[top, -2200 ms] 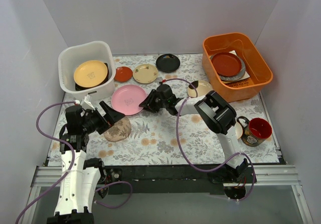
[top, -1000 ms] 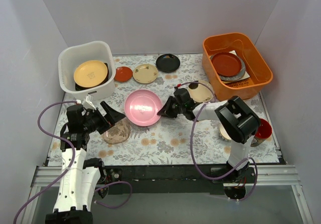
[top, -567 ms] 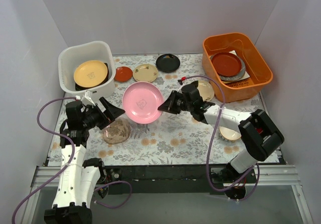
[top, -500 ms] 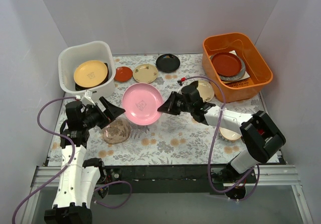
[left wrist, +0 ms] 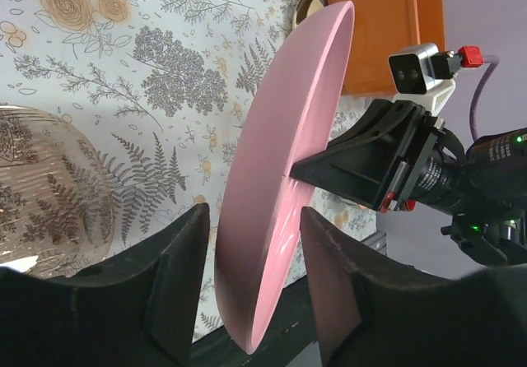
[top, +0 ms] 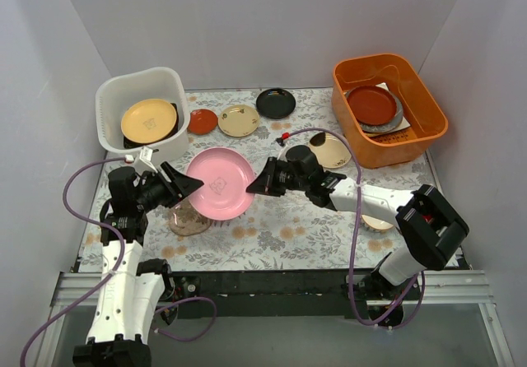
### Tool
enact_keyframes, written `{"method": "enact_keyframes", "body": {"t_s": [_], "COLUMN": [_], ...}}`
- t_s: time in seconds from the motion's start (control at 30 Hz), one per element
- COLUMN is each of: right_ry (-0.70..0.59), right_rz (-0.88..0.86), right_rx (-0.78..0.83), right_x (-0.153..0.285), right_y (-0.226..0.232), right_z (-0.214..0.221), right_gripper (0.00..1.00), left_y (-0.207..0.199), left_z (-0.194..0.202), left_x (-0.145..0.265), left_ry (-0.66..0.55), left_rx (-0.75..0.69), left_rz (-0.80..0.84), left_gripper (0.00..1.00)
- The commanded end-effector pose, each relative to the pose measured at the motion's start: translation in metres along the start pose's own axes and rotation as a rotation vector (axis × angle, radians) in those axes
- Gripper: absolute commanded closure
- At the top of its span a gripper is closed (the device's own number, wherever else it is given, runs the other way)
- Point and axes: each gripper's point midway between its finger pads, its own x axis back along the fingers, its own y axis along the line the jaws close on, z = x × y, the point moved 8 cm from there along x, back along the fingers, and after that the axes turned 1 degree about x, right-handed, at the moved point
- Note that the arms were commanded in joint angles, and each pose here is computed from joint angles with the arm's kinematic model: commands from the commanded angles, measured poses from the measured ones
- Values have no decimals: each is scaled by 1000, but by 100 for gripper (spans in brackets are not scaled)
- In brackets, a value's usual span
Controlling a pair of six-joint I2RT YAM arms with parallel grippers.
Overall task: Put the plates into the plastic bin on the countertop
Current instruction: Pick up the plate at the center of the board.
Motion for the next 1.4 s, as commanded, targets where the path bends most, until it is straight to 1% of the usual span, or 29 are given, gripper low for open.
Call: {"method": "enact_keyframes", "body": {"t_s": [0.0,0.03,0.07,0.1,0.13,0.17,0.27,0.33,0.37,0.43,0.47,0.5,0.53,0.63,0.67,0.7,0.73,0.8,0.83,1.03,1.1,1.2,1.37], "right_ry": [-39,-37,-31,-30,-34,-31,-22,-13,-14,-12,-17,-20,-28,-46,-49,-59,-63,-82,-91,-128,-136,-153,-178], "right_rz": [-102,-102,-106,-107,-108,-112,-139,-158,-163,-168,-175,-177,-176,-187,-192,-201,-199,-209,-205,-201,-201,-192,-113], "right_rx": [28,28,31,31,33,34,37,42,42,39,42,42,40,49,51,55,54,57,57,66,66,65,77], "right_x": [4,4,4,5,6,7,9,10,10,11,11,13,14,20,22,26,28,34,37,59,68,79,93], "right_y": [32,33,33,34,35,35,38,40,41,41,41,41,41,43,44,47,46,50,50,52,49,39,29], "right_z": [-14,-14,-13,-13,-14,-13,-12,-12,-12,-11,-10,-10,-11,-11,-11,-13,-12,-16,-17,-16,-10,-1,4], "right_gripper": [99,99,99,99,99,97,89,86,79,70,61,56,36,17,14,13,9,8,4,4,4,4,3], "left_y": [0,1,1,0,-1,-1,-2,-2,-3,-4,-6,-7,-8,-12,-12,-15,-16,-18,-19,-26,-24,-31,-34], "left_z": [2,3,3,2,1,1,1,0,0,-2,-5,-7,-8,-18,-22,-27,-30,-37,-40,-65,-74,-90,-115], "left_x": [-1,-1,-2,-1,-1,0,0,0,0,1,1,1,0,-2,-5,-5,-6,-9,-10,-20,-28,-33,-50], "left_ry": [11,12,14,9,5,3,-2,-8,-11,-19,-25,-33,-29,-46,-38,-40,-46,-45,-51,-80,-74,-100,-103], "left_rx": [-12,-13,-11,-13,-13,-11,-11,-13,-13,-11,-12,-15,-11,-31,-29,-38,-41,-41,-48,-50,-37,-43,-31], "left_rz": [21,22,22,22,21,20,15,15,15,11,12,8,7,-1,-11,-7,-12,-19,-20,-49,-66,-79,-92], "left_gripper": [57,62,76,88,97,100,100,100,100,100,100,100,100,100,100,100,100,100,100,100,100,100,100]}}
